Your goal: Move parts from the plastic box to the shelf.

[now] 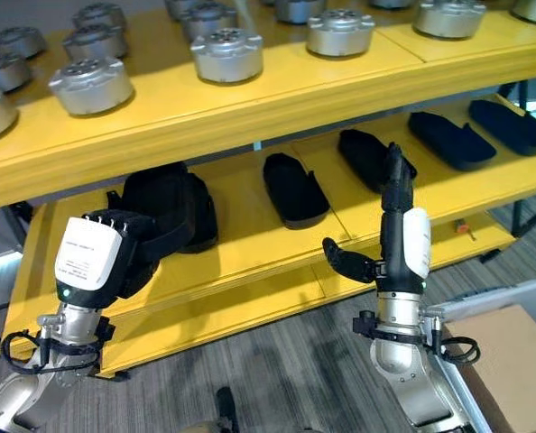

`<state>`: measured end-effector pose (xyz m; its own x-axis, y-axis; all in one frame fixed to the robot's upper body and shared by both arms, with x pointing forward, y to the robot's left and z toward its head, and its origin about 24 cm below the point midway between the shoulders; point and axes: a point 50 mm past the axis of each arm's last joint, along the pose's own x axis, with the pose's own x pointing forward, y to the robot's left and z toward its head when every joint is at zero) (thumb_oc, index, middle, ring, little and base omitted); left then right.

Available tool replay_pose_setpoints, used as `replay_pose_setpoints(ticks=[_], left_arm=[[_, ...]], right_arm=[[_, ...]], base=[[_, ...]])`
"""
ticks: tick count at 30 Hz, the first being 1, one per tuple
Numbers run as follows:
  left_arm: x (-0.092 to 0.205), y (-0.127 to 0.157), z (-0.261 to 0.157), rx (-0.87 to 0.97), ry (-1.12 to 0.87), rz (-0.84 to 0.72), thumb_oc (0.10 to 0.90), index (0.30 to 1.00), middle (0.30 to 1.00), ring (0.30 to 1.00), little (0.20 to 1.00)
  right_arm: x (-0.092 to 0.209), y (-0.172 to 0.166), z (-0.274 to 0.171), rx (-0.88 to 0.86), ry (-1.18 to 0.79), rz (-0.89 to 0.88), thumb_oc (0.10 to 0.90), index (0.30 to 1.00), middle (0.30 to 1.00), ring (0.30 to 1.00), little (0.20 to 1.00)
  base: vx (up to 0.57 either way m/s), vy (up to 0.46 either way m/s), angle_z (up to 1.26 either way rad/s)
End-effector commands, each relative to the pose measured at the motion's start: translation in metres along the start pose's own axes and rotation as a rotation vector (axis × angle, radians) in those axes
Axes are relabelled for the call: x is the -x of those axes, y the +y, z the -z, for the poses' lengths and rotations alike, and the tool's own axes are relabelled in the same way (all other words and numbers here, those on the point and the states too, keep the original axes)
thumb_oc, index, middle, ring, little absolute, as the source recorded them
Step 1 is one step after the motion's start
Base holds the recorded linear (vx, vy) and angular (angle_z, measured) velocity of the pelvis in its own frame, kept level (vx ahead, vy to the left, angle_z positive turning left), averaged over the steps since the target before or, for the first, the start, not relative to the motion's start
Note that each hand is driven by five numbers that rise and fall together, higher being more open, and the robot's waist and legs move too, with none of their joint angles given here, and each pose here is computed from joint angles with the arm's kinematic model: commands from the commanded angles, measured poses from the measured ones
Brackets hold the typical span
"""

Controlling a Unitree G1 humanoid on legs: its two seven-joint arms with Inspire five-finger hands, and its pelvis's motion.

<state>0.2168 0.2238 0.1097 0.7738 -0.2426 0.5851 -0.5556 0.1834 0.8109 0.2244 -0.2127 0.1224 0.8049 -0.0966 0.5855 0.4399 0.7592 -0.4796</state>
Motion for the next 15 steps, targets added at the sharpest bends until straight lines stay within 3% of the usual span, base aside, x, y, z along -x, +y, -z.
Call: replay_pose_setpoints(ticks=[1,10,15], left_arm=[[-0.037,0.051,0.015,-0.093,-0.004,-0.36,0.4,0.3,0.3,0.3,0.3],[-0.044,0.04,0.006,-0.06,-0.021,-0.362,0.4,0.3,0.3,0.3,0.3],[-0.047,0.039,0.003,-0.064,-0.06,-0.347,0.4,0.3,0.3,0.3,0.3]], right_arm=[[-0.032,-0.03,-0.036,-0.025,-0.284,0.153,0.9,1.0,1.0,1.0,1.0],[-0.041,-0.032,-0.042,-0.095,-0.319,0.209,0.9,1.0,1.0,1.0,1.0],[-0.042,-0.03,-0.043,-0.035,-0.276,0.223,0.9,1.0,1.0,1.0,1.0]], base=[[0.04,0.23,-0.06],[0.04,0.309,0.07],[0.05,0.256,0.18]])
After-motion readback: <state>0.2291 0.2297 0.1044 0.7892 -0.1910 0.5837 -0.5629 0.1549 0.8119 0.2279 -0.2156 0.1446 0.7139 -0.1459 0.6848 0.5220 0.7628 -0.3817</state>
